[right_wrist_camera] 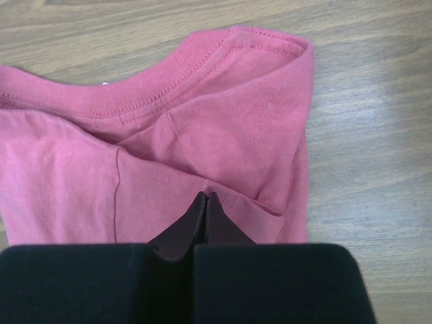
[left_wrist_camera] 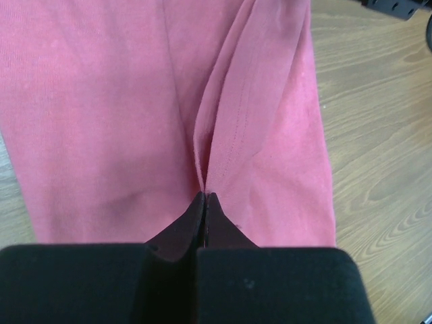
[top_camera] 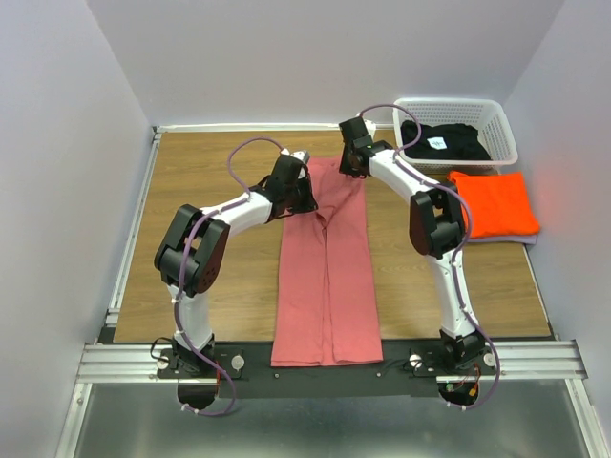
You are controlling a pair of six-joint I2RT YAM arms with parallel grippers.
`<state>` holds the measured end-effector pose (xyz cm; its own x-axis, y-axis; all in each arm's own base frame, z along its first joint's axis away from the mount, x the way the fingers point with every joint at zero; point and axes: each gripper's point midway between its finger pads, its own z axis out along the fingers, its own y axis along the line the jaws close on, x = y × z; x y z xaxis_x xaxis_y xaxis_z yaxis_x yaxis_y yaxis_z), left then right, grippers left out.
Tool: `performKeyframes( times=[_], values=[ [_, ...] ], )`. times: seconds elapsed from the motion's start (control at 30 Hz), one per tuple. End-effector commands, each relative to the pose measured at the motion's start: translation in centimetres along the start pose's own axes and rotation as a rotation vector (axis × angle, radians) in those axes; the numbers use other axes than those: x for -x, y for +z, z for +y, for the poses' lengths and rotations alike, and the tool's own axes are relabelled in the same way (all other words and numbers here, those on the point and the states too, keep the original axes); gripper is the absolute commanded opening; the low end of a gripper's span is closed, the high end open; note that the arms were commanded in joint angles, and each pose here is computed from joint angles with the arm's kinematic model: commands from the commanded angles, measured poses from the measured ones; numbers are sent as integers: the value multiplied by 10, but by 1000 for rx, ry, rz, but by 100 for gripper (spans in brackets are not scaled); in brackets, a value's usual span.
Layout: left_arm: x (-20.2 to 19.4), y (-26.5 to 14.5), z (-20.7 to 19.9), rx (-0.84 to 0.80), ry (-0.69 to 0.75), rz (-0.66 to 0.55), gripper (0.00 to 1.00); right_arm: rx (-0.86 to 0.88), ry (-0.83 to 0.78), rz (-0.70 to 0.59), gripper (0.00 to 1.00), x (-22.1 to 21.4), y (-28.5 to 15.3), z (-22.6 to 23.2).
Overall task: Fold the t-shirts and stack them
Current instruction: Fold the tshirt
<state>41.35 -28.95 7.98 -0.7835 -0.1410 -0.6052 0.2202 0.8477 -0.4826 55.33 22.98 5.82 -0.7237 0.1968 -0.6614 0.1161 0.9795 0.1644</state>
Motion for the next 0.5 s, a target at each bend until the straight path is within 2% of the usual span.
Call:
performKeyframes(
  times=[0.0,0.47],
  values=[
    [-9,1,7,24,3,9,0,-31,-15,-33,1,7,13,-5],
    [-11,22,29,114,43,4,0,-14,-59,-57,1,12,29,2]
  ],
)
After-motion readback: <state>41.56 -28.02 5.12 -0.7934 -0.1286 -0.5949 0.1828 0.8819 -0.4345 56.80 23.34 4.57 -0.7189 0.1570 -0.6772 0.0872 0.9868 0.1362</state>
